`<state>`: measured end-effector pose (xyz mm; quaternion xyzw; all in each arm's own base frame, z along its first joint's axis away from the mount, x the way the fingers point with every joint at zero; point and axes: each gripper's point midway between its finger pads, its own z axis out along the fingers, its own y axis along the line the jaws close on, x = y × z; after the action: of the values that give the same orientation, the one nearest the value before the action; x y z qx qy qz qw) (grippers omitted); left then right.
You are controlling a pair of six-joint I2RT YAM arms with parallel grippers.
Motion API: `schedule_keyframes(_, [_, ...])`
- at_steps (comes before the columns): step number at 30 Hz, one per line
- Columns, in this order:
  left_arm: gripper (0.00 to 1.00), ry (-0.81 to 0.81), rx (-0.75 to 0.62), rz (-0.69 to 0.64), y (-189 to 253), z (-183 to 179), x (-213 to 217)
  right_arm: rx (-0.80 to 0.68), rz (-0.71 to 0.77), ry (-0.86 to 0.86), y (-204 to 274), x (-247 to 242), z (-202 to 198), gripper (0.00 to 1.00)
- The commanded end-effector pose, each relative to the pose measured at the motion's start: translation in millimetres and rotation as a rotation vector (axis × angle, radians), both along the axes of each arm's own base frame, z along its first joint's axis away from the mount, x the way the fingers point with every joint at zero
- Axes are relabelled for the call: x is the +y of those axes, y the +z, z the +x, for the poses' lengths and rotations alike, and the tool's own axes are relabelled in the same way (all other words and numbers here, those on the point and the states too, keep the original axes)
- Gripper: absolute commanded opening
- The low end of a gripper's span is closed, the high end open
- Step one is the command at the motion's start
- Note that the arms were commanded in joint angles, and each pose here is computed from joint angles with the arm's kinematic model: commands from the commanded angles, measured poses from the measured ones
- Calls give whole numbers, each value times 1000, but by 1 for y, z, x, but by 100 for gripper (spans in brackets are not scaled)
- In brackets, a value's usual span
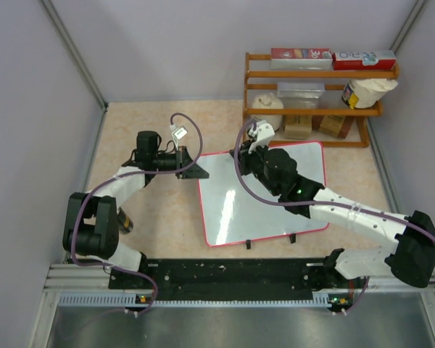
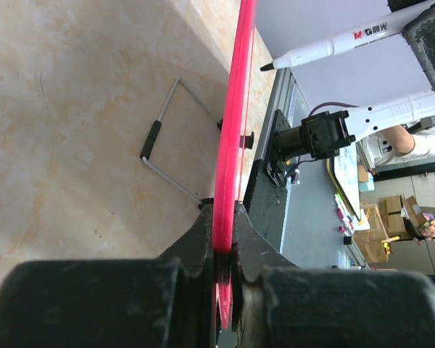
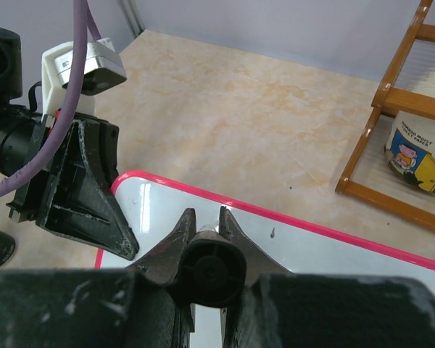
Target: Write a sentence on the whiteboard
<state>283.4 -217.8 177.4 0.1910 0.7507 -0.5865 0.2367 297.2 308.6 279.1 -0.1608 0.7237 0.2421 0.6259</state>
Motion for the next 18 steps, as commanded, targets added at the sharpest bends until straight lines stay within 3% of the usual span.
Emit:
schedule_keyframes(1, [0,46,-109,66,-7,15,3,-38,56,-28,19,3,2,0])
schedule_keyframes(18, [0,39,-111,76,-10,14,0,3,24,41,-1,19,-1,0])
